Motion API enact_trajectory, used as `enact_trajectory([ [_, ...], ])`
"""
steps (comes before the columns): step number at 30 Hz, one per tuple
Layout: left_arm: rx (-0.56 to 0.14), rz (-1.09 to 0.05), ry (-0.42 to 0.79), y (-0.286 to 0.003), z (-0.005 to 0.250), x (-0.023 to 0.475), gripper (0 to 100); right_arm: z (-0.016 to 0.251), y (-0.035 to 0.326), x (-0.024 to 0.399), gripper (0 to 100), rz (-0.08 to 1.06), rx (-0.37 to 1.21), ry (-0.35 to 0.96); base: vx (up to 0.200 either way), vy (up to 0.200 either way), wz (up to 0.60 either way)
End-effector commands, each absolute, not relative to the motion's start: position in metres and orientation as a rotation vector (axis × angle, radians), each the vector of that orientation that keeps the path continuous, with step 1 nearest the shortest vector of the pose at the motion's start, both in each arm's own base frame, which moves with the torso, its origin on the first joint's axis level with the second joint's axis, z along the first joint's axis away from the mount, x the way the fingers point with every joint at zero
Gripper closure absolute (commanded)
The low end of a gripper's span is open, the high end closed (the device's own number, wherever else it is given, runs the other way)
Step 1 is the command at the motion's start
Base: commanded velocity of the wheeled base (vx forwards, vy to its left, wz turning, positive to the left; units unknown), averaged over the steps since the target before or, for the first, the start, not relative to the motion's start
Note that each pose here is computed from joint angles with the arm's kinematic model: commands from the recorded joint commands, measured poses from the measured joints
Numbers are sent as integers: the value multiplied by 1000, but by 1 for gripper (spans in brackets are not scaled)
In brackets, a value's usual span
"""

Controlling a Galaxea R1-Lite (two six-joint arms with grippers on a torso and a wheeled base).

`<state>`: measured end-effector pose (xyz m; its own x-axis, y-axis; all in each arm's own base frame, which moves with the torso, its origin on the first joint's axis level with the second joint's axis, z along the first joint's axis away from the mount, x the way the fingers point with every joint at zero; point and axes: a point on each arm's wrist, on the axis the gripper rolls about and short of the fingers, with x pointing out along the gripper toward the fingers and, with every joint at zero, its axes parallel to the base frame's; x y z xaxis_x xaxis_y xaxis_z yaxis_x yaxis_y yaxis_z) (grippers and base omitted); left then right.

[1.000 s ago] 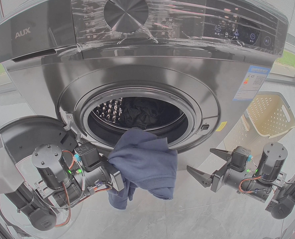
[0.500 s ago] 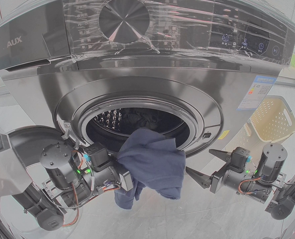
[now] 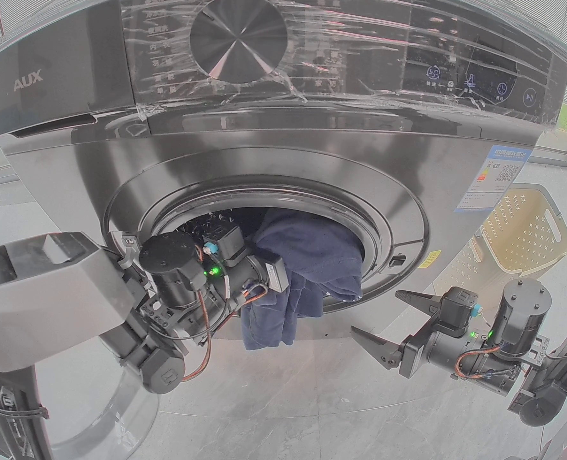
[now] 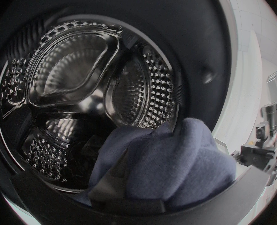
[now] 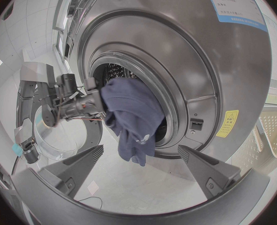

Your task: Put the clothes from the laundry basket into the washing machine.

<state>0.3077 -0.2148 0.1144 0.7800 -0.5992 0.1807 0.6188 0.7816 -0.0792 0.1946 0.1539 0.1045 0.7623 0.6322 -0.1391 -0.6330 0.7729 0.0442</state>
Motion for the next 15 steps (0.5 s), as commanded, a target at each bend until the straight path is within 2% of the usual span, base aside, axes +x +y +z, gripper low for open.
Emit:
enact_trajectory([
  [1, -129, -619, -116, -225, 81, 344, 100, 104, 155, 194, 0, 694, -6, 153, 0, 0, 0],
  [5, -139, -599, -151, -234, 84, 370, 100, 104, 156, 195, 0, 698, -6, 151, 0, 0, 0],
  [11, -157, -577, -134, -245, 84, 400, 100, 100, 160, 196, 0, 706, -11, 163, 0, 0, 0],
  [15, -154, -521, -121, -236, 84, 425, 100, 100, 160, 196, 0, 706, -11, 163, 0, 0, 0],
])
